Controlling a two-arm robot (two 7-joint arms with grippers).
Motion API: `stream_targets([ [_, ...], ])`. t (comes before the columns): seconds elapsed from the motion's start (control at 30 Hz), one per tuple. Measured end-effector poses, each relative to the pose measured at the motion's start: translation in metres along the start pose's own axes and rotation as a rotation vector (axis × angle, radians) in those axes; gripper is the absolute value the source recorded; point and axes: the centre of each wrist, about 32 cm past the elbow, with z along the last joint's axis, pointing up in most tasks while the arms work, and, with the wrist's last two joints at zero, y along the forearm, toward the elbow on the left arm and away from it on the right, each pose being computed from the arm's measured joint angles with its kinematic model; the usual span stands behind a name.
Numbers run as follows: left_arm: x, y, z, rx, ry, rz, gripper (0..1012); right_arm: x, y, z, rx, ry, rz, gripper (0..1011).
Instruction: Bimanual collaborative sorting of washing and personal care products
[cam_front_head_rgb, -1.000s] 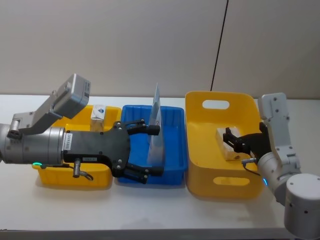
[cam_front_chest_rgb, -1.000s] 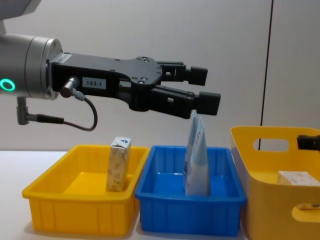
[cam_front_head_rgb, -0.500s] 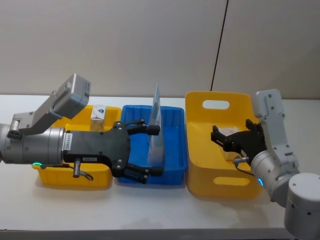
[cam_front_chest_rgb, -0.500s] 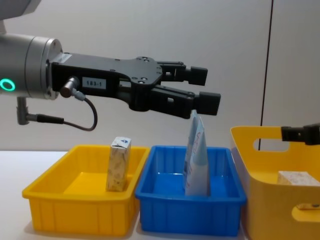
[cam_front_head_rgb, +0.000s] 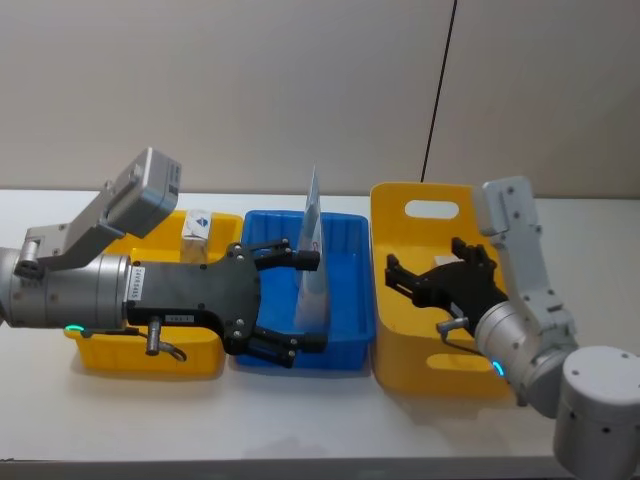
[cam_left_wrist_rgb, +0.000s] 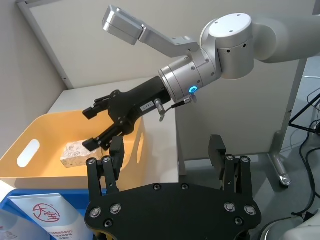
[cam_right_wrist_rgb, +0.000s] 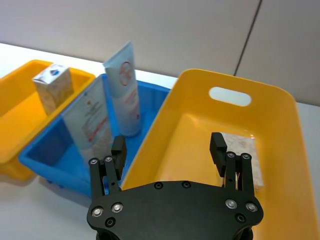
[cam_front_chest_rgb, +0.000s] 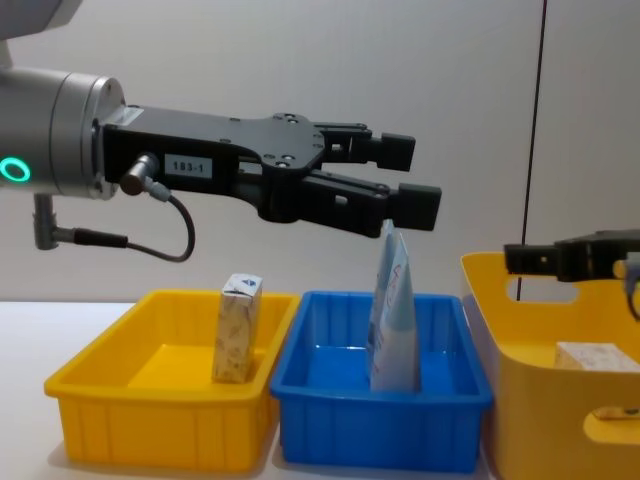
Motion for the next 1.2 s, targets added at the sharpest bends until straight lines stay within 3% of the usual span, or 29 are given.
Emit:
stream_targets([
  [0.57, 0.0, 0.0, 0.0, 0.0, 0.0, 0.0, 1001, -0.022, 0.01, 0.001, -0.003, -0.001, 0.096, 1004],
  [1.2, 0.0, 0.0, 0.0, 0.0, 0.0, 0.0, 1001, -0.031, 0.022, 0.003, -0.016, -0.024, 0.157, 1004],
])
